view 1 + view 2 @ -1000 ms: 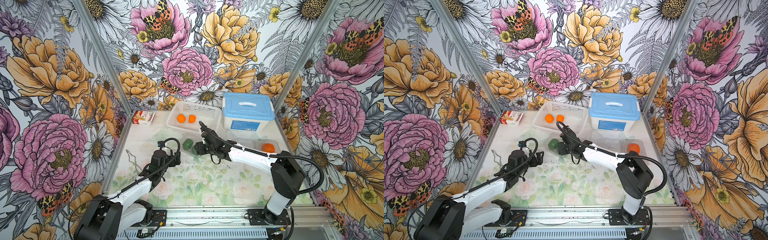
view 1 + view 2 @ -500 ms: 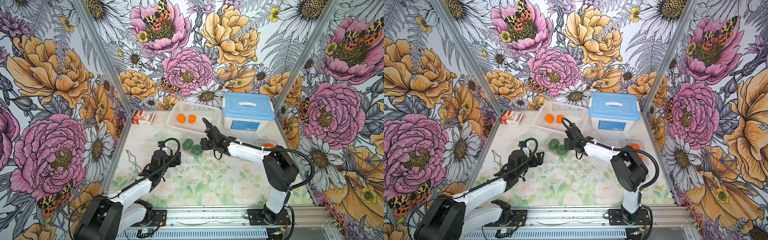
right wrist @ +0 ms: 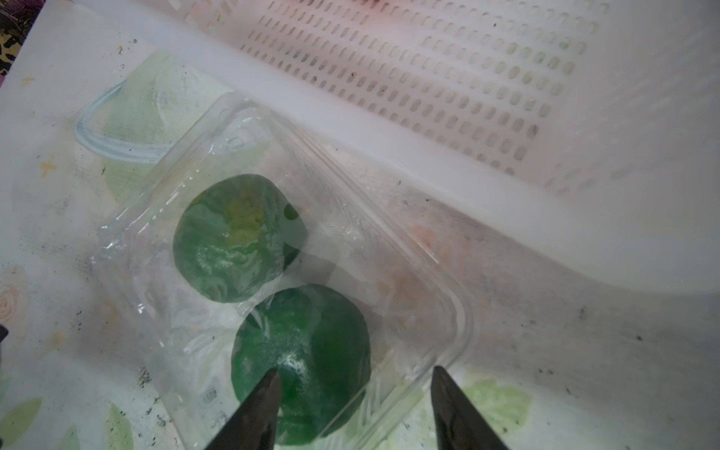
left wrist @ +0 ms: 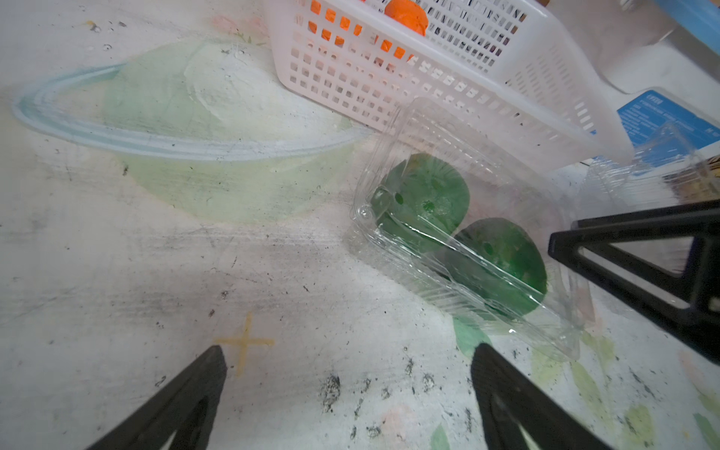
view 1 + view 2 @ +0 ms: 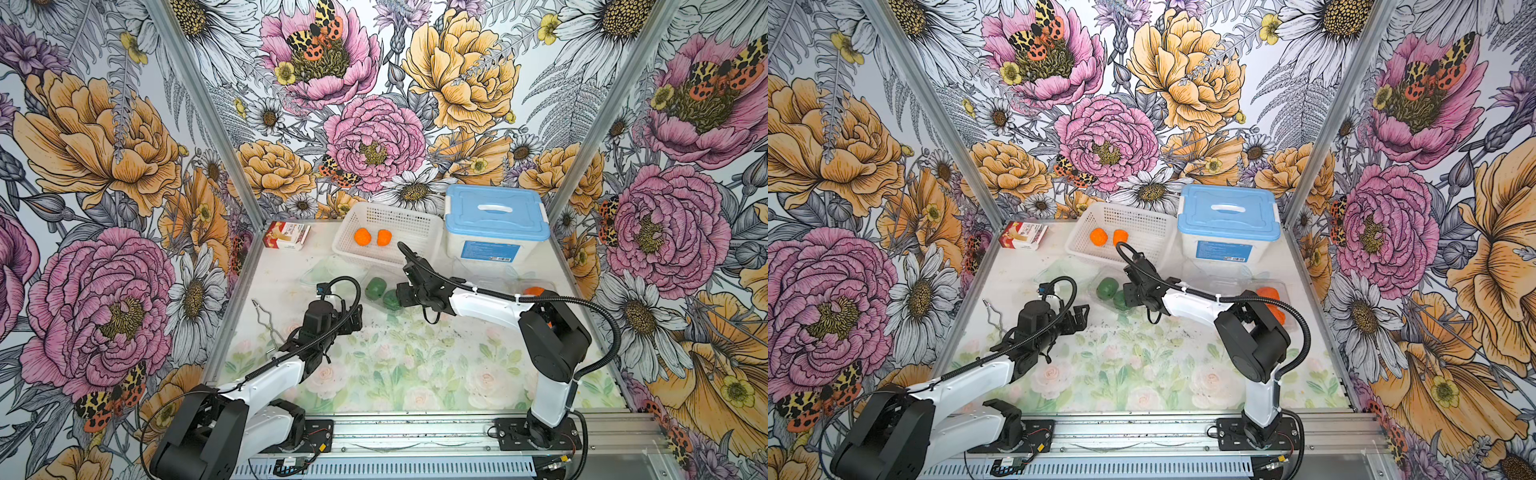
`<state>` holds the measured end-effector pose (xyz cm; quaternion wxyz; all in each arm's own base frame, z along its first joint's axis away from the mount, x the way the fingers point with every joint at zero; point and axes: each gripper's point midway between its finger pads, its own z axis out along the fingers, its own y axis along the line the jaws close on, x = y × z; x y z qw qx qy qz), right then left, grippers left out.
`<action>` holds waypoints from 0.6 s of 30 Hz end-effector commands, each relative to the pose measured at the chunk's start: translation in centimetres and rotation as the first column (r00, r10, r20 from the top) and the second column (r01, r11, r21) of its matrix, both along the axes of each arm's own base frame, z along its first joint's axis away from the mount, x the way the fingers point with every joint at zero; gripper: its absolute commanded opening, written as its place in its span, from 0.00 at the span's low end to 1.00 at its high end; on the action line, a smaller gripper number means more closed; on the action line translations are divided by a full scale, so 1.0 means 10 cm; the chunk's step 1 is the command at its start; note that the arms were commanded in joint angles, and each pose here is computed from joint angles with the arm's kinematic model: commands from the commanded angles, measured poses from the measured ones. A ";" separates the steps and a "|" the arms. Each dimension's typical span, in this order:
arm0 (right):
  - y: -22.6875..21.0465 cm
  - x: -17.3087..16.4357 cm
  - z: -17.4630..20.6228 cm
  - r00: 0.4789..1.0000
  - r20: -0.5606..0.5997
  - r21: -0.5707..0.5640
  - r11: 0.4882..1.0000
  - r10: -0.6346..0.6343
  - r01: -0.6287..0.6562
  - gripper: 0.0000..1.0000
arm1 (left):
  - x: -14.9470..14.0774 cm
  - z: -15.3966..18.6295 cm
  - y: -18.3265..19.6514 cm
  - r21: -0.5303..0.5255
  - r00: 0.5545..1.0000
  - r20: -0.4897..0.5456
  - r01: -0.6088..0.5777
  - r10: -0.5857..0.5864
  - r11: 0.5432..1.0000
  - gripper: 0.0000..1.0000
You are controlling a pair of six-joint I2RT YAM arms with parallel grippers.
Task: Take oranges out of containers
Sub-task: Adjust the packing box at the center of the board.
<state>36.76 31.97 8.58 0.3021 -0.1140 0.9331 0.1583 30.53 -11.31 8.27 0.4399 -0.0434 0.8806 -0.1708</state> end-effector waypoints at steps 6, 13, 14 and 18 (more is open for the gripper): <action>0.16 -0.35 -0.07 0.998 -0.057 0.036 0.999 0.034 -0.032 0.60 | 0.01 0.06 -0.01 -0.027 1.000 0.017 0.005 -0.005 1.000 0.99; 0.30 -0.47 0.07 0.996 -0.052 0.079 0.995 0.072 -0.068 0.60 | 0.00 0.06 0.00 -0.037 1.000 0.022 -0.001 0.002 0.999 0.99; 0.30 -0.46 0.11 0.996 -0.042 0.081 0.994 0.073 -0.069 0.61 | 0.00 0.07 -0.01 -0.038 1.000 0.022 0.001 0.000 0.999 0.99; 0.23 -0.37 0.28 0.998 0.008 0.080 0.995 0.056 -0.057 0.61 | 0.00 0.09 -0.01 -0.041 1.000 0.027 0.003 -0.002 0.999 0.99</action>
